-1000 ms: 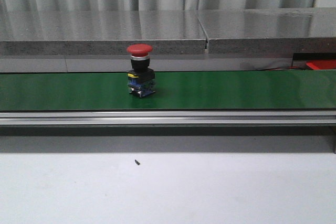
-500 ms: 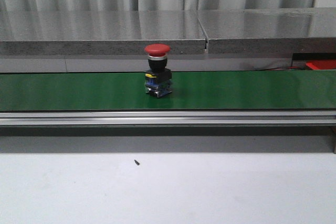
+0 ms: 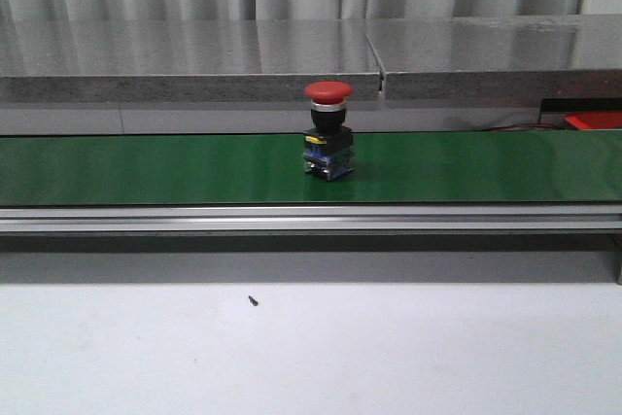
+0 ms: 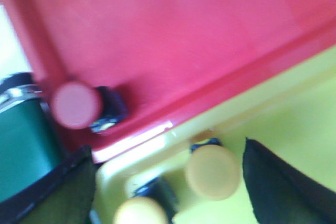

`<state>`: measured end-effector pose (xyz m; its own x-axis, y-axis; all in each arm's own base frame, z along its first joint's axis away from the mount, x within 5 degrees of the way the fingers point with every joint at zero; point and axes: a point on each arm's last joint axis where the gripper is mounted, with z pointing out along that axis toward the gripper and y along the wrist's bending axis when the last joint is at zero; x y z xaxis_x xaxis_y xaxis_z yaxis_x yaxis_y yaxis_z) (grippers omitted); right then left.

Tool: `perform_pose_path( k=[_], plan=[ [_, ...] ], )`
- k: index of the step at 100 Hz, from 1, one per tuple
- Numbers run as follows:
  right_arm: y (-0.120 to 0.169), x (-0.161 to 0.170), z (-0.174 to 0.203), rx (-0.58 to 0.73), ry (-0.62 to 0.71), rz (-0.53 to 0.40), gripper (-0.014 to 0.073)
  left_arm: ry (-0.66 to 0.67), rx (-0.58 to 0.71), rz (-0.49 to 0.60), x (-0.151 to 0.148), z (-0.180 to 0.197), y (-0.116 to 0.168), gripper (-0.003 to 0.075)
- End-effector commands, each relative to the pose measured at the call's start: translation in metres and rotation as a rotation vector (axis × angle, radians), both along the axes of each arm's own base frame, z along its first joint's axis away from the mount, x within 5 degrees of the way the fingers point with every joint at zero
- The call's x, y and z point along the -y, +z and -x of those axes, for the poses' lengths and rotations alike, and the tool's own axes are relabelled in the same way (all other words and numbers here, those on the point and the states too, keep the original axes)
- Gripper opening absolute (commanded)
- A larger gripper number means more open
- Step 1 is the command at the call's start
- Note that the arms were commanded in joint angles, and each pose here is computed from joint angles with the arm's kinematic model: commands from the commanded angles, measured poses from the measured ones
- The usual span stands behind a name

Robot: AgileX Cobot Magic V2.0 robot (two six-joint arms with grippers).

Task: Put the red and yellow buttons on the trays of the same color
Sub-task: 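Carry the yellow button into the yellow tray and open the right gripper, then lower the right gripper onto the red button on the belt and grasp it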

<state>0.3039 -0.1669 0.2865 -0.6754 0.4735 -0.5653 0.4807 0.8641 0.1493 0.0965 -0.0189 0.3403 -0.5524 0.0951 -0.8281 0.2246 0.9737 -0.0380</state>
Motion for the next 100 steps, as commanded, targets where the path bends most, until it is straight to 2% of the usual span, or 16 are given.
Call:
perform_pose_path(
  k=[1, 41, 75, 100],
  plan=[
    [0.037, -0.017, 0.004, 0.113, 0.034, 0.063, 0.0580, 0.002, 0.083, 0.030, 0.001, -0.002, 0.013, -0.0019],
    [0.060, -0.097, 0.000, 0.129, 0.282, 0.052, 0.0580, 0.002, 0.083, 0.030, 0.001, -0.002, 0.013, -0.0019],
    [0.057, -0.180, -0.006, 0.104, 0.553, 0.024, 0.0580, 0.002, 0.083, 0.030, 0.001, -0.002, 0.013, -0.0019],
    [0.037, -0.216, -0.011, 0.003, 0.741, 0.040, 0.0580, 0.002, 0.083, 0.030, 0.001, -0.002, 0.013, -0.0019]
  ],
)
